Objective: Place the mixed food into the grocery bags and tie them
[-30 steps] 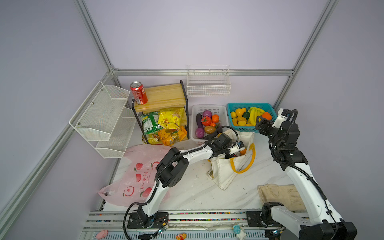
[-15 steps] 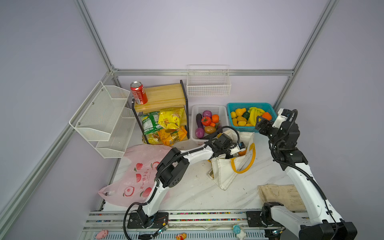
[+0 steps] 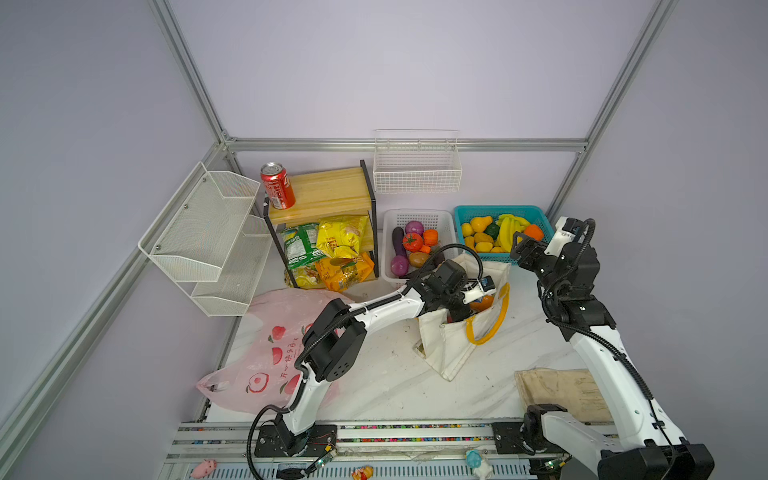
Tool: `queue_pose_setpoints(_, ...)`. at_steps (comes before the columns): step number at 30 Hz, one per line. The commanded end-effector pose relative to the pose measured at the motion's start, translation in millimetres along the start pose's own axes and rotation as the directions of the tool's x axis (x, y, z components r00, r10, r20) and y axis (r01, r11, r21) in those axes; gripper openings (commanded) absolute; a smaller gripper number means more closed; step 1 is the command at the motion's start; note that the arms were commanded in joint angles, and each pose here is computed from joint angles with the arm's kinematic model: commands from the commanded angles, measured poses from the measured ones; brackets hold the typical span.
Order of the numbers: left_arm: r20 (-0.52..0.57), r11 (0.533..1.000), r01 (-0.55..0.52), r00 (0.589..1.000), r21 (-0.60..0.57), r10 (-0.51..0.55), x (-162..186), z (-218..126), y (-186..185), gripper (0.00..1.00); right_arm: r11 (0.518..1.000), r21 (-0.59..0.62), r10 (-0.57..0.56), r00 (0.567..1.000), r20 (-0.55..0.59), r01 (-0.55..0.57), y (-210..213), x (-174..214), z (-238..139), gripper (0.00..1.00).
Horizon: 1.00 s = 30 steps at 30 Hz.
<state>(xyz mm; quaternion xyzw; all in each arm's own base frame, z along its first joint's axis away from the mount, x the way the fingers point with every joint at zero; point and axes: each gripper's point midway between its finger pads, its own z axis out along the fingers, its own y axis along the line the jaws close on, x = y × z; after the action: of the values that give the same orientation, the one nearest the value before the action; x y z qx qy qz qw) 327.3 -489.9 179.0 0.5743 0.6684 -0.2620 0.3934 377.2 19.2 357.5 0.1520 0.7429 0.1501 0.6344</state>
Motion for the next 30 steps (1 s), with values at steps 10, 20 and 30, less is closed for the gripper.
queue_pose_setpoints(10,0.191,0.973,0.027,0.981,-0.231,0.019,-70,-100,36,0.93,0.999,-0.035,-0.031,0.999,0.015,0.032,7,-5,-6,0.84)
queue_pose_setpoints(20,0.196,0.822,0.431,0.902,-0.372,-0.385,-21,-148,56,0.92,0.992,0.105,-0.051,0.989,-0.137,0.065,-31,47,-8,0.83)
queue_pose_setpoints(30,0.039,0.728,0.614,0.772,-0.306,-0.634,29,-110,53,0.77,0.975,0.216,0.009,0.951,-0.309,0.061,-75,132,-22,0.81)
